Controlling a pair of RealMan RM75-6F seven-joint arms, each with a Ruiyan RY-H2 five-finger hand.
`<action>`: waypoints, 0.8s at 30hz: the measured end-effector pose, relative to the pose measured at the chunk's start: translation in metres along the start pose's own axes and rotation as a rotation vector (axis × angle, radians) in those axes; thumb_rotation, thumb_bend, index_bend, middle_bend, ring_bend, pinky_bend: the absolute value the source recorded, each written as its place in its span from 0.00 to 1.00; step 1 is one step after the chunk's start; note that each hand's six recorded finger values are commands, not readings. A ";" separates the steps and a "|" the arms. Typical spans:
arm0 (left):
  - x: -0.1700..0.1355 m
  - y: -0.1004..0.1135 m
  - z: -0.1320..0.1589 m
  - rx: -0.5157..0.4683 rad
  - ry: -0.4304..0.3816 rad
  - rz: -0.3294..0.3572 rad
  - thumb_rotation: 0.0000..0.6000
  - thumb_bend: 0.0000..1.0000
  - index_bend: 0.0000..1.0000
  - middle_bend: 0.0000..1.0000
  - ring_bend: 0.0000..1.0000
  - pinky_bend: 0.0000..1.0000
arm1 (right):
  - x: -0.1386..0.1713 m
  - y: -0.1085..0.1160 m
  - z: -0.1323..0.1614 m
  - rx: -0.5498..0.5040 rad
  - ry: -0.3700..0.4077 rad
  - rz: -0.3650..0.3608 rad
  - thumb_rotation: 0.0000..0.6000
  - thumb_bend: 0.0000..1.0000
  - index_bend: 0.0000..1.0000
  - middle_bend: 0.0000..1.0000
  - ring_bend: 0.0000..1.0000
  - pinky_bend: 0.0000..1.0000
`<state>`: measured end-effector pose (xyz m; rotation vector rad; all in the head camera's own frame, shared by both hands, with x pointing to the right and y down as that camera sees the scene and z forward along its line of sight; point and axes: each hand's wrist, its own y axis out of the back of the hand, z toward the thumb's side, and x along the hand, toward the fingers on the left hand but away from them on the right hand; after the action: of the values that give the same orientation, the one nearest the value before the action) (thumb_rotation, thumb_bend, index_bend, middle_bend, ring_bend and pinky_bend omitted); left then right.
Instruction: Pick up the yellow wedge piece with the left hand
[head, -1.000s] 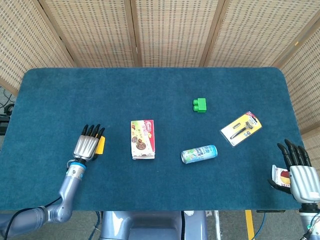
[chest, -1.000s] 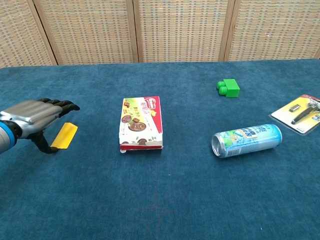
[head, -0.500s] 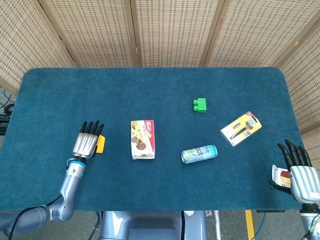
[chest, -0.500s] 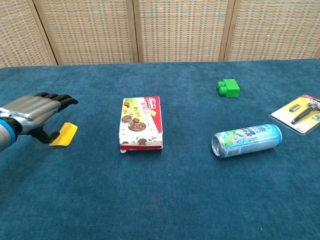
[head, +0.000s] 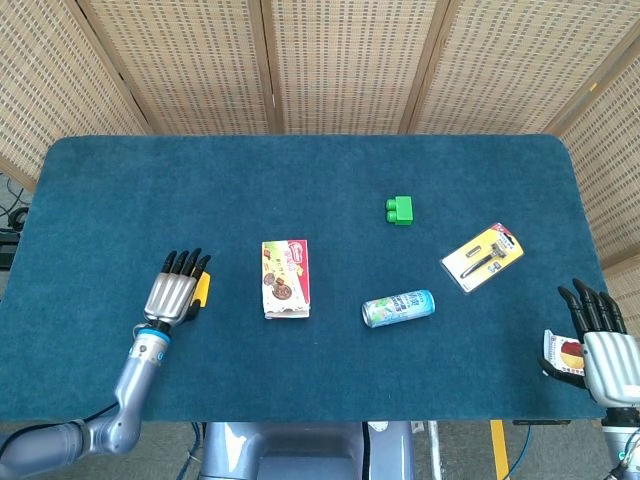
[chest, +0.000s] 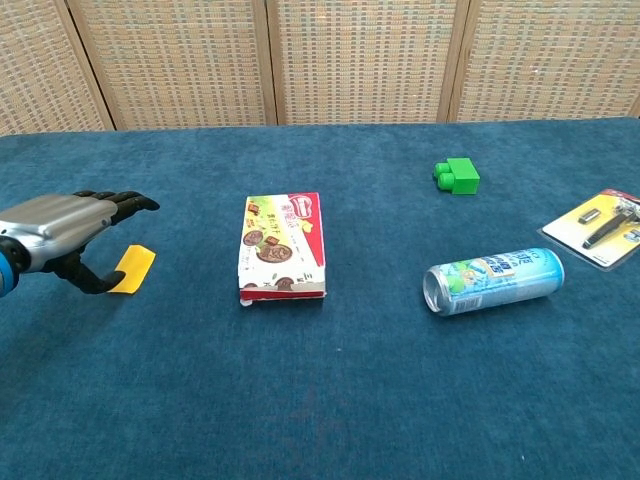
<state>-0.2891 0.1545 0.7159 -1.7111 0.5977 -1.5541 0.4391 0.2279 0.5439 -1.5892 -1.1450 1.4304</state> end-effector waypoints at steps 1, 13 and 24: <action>-0.004 0.002 0.001 0.002 -0.010 0.003 1.00 0.41 0.13 0.00 0.00 0.00 | 0.000 0.000 0.000 0.001 0.000 -0.001 1.00 0.10 0.00 0.00 0.00 0.00; -0.013 -0.010 -0.010 0.083 -0.013 0.014 1.00 0.41 0.38 0.00 0.00 0.00 | 0.000 0.000 0.001 -0.003 0.003 -0.010 1.00 0.10 0.00 0.00 0.00 0.00; -0.007 -0.019 -0.017 0.122 0.002 0.052 1.00 0.41 0.41 0.00 0.00 0.00 | 0.000 0.001 0.002 -0.008 0.009 -0.016 1.00 0.10 0.00 0.00 0.00 0.00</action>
<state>-0.3093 0.1681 0.7259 -1.5911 0.5329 -1.5239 0.4373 0.2278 0.5425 -1.5877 -1.1572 1.4087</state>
